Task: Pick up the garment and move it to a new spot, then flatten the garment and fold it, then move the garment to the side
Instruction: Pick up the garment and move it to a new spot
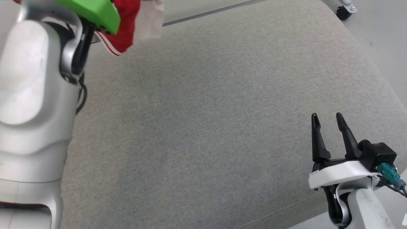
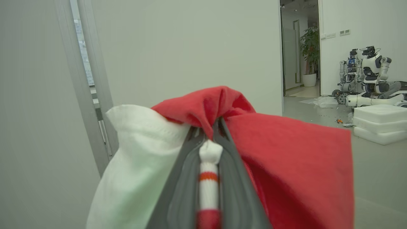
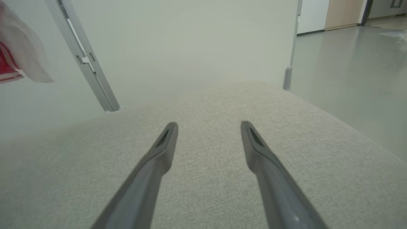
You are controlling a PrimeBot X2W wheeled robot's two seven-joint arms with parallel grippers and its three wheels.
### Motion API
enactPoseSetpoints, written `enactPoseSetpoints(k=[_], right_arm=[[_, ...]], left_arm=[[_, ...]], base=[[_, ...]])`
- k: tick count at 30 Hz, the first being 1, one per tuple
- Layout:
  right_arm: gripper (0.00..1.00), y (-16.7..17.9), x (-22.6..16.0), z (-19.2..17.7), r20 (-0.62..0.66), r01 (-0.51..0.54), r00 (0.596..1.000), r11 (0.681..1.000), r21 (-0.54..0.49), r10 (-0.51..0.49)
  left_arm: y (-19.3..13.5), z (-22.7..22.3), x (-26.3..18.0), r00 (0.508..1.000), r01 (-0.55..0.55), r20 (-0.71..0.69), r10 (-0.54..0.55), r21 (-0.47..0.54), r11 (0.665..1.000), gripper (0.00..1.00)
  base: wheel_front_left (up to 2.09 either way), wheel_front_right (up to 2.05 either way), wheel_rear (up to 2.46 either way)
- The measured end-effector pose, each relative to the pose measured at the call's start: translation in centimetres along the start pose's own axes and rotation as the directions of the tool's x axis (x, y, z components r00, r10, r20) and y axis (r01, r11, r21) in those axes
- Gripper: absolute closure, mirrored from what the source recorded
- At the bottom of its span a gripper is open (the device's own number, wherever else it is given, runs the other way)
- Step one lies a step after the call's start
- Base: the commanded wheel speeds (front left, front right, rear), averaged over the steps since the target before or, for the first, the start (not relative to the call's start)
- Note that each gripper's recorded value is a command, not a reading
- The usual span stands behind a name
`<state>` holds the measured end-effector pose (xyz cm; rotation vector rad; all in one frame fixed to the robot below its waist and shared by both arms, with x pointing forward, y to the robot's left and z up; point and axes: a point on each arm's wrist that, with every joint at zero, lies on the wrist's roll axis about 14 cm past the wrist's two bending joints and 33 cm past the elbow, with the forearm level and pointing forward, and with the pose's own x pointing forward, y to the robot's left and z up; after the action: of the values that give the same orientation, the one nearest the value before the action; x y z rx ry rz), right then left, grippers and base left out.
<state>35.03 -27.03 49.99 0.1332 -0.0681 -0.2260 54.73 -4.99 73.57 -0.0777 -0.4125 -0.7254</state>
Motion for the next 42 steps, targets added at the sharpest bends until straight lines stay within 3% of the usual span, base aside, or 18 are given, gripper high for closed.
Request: enactPoseSetpoints(k=[7,14,21,22,23,24,30,42], right_arm=[[0.00,-1.9,-1.0,0.1,-0.004,0.060,0.998,0.998,-0.001,-0.060],[0.00,-2.4,-1.2,-0.3,-0.020,0.078,0.997,0.997,-0.001,-0.078],[0.00,-1.7,-1.0,-0.7,-0.029,0.059,0.998,0.998,0.006,-0.059],[0.00,-1.6,-1.0,-0.8,-0.031,0.055,0.998,0.998,0.008,-0.055],[0.00,-1.5,-0.9,-0.8,-0.033,0.052,0.998,0.999,0.009,-0.052],[0.00,-1.3,-0.9,-0.9,-0.034,0.047,0.998,0.999,0.010,-0.046],[0.00,-0.2,-0.5,-0.9,-0.030,0.013,0.999,1.000,0.013,-0.012],[0.00,3.0,-0.1,-0.9,-0.019,-0.088,0.996,0.996,0.016,0.088]], left_arm=[[-5.5,-6.8,-0.8,0.992,0.060,-0.101,-0.077,-0.162,0.985,1.00],[-8.4,-14.7,-4.6,0.965,0.005,-0.251,-0.080,-0.289,0.957,1.00],[-11.5,-20.3,-9.7,0.915,-0.043,-0.391,-0.104,-0.348,0.937,1.00],[-12.0,-20.7,-10.2,0.909,-0.039,-0.402,-0.112,-0.349,0.936,0.76],[-12.3,-20.9,-10.6,0.904,-0.029,-0.409,-0.123,-0.345,0.938,0.14],[-12.7,-21.1,-10.9,0.901,-0.020,-0.413,-0.133,-0.346,0.938,0.00],[-12.2,-20.0,-11.1,0.921,-0.024,-0.376,-0.105,-0.323,0.946,0.00],[-4.3,-15.8,-13.2,0.945,-0.179,-0.305,0.122,-0.168,0.969,0.00]], base=[[0.00,0.00,0.00],[0.00,0.00,0.00],[0.00,0.00,0.00],[0.00,0.00,0.00],[0.00,0.00,0.00],[0.00,0.00,0.00],[0.00,0.00,0.00],[0.00,0.00,0.00]])
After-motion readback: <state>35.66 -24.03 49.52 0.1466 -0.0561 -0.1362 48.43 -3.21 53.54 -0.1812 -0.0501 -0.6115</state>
